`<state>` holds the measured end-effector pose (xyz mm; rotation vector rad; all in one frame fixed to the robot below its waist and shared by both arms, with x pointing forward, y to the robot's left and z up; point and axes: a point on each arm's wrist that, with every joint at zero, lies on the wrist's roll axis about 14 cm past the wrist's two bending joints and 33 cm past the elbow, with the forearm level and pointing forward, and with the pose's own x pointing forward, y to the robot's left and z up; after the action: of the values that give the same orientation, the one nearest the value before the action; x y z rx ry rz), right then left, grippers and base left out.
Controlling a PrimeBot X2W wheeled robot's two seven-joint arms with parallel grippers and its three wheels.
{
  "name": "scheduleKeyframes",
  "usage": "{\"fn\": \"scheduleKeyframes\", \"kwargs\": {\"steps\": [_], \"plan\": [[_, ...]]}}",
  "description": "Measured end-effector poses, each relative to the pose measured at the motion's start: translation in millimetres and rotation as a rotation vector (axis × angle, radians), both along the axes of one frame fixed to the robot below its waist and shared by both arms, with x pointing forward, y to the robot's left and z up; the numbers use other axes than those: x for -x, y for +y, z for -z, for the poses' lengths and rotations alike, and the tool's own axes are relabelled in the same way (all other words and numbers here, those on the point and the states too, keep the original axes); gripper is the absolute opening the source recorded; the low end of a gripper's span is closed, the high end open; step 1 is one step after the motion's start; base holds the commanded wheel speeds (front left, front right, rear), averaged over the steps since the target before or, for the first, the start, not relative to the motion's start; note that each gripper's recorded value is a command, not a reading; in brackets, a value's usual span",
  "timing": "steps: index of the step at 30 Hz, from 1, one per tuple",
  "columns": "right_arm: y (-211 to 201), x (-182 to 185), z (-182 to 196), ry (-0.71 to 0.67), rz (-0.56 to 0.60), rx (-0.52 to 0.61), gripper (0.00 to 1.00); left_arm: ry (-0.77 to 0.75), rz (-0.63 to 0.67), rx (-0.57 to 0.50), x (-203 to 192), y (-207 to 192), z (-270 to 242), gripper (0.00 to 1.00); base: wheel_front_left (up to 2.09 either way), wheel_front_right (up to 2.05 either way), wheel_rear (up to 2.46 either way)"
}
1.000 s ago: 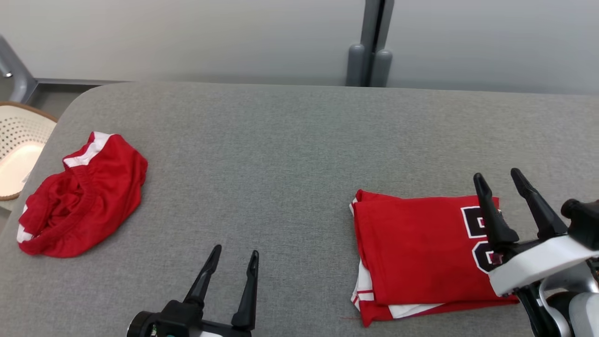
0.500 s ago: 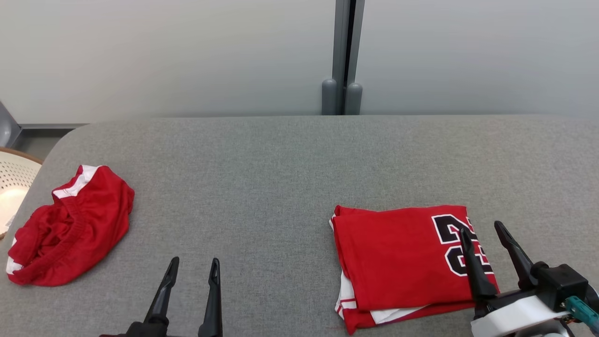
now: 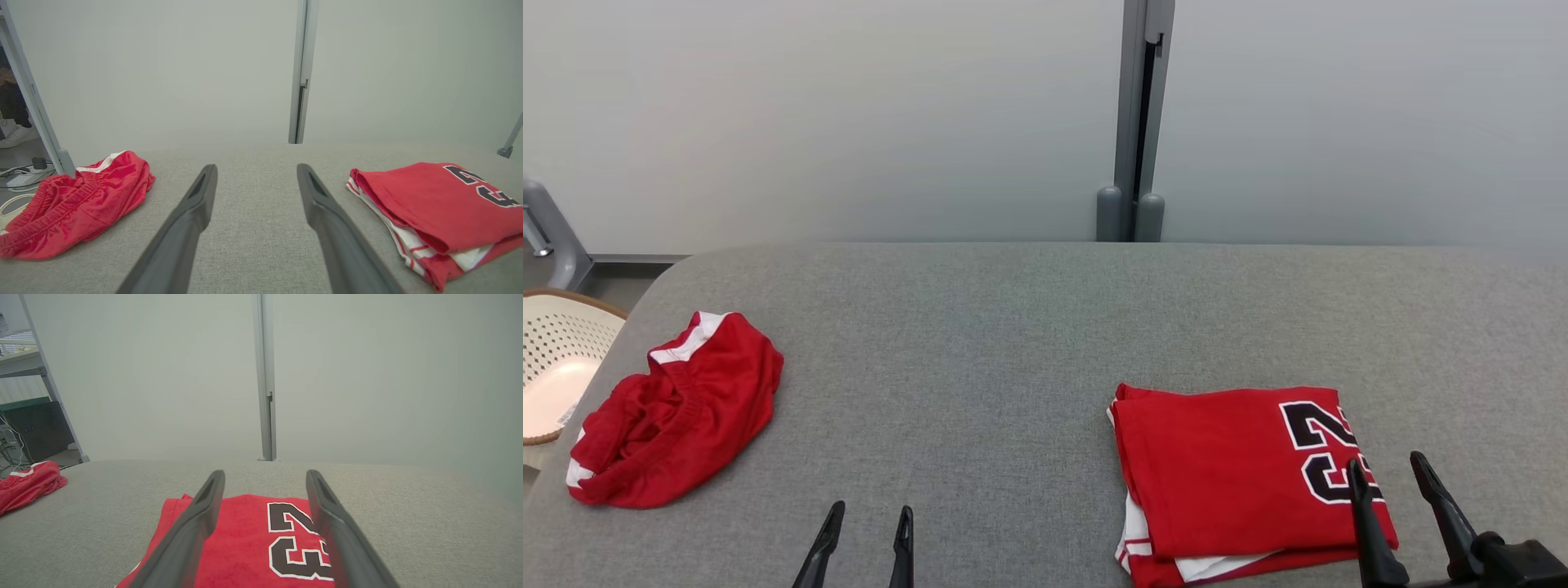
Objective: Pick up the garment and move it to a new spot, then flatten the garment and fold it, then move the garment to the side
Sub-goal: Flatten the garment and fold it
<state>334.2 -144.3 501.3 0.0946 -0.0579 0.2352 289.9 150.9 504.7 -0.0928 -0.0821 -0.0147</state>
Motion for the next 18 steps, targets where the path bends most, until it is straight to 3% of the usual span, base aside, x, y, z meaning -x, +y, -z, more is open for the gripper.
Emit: {"fn": "scheduleKeyframes", "kwargs": {"steps": [18], "plan": [[4.0, 14.2, 0.9, -0.003, 0.010, -0.011, 1.00, 0.024, 0.007, -0.014, 8.7, -0.5, 10.3, 1.00, 0.00, 0.00, 0.00]]}}
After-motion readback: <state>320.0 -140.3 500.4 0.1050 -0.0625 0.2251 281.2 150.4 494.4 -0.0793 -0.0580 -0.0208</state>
